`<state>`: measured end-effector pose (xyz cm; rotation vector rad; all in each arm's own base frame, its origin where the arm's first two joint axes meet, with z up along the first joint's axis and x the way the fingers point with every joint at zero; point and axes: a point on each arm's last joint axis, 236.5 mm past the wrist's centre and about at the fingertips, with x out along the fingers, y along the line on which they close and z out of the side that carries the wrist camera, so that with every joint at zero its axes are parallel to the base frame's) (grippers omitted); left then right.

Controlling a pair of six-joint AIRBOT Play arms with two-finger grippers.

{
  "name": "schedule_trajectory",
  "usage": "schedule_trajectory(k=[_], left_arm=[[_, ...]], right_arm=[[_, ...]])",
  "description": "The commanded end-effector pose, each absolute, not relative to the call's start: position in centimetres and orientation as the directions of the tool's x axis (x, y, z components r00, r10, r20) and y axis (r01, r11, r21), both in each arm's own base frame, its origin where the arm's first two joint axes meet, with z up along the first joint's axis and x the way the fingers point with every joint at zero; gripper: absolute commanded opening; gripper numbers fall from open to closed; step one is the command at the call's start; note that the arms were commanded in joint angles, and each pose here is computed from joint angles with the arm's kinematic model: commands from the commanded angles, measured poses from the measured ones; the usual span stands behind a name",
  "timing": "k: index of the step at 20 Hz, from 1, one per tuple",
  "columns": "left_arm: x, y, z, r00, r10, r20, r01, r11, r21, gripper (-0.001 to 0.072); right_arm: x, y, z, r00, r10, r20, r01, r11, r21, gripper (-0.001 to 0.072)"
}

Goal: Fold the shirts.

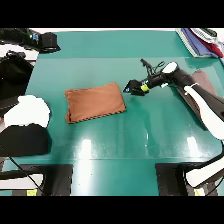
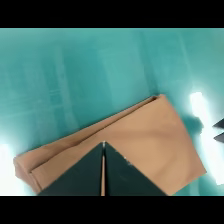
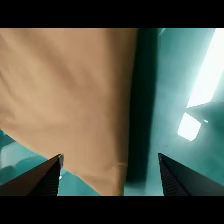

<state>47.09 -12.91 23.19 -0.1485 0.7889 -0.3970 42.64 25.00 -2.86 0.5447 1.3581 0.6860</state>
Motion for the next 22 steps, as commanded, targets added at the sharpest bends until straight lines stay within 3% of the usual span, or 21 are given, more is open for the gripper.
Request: schedule_trajectory(k=[1, 4, 6, 7, 9, 12, 14, 19, 22], left_arm=[[46.9, -14.1, 23.3, 0.630, -0.418, -0.655, 0.316, 0.908, -0.275, 0.0027], [46.7, -14.1, 23.0, 0.619, -0.418, -0.665, 0.317, 0.908, -0.276, 0.0027], [46.5, -14.3, 23.0, 0.611, -0.426, -0.668, 0.320, 0.904, -0.284, 0.0027], [46.3, -14.4, 23.0, 0.606, -0.430, -0.669, 0.322, 0.902, -0.289, 0.0026], [45.9, -14.7, 22.8, 0.590, -0.438, -0.678, 0.328, 0.897, -0.295, 0.0026], [45.3, -16.5, 22.5, 0.574, -0.446, -0.687, 0.365, 0.890, -0.272, 0.0025], [44.7, -18.6, 22.6, 0.561, -0.469, -0.682, 0.411, 0.873, -0.262, 0.0026], [42.9, -22.8, 22.8, 0.522, -0.522, -0.675, 0.505, 0.827, -0.248, 0.0026], [42.6, -24.3, 23.3, 0.527, -0.543, -0.653, 0.530, 0.811, -0.247, 0.0026]], right_arm=[[42.4, 27.3, -5.7, 0.006, 0.770, -0.638, -0.030, 0.638, 0.770, 0.0661], [42.5, 33.0, -6.5, -0.042, 0.830, -0.557, -0.016, 0.557, 0.831, 0.0643], [41.9, 36.4, -7.0, -0.088, 0.850, -0.520, -0.030, 0.519, 0.854, 0.0546], [41.6, 37.8, -7.2, -0.106, 0.846, -0.522, -0.060, 0.518, 0.853, 0.0419], [41.6, 39.8, -6.6, -0.116, 0.850, -0.514, -0.149, 0.496, 0.855, 0.0046], [44.5, 38.8, -3.3, -0.045, 0.842, -0.538, -0.248, 0.512, 0.822, 0.0021], [47.9, 34.1, -0.7, 0.057, 0.789, -0.612, -0.284, 0.601, 0.747, 0.0021], [54.4, 13.3, 7.4, 0.396, 0.565, -0.724, -0.151, 0.818, 0.556, 0.0021], [54.6, 1.2, 11.4, 0.546, 0.416, -0.727, 0.012, 0.864, 0.503, 0.0021]])
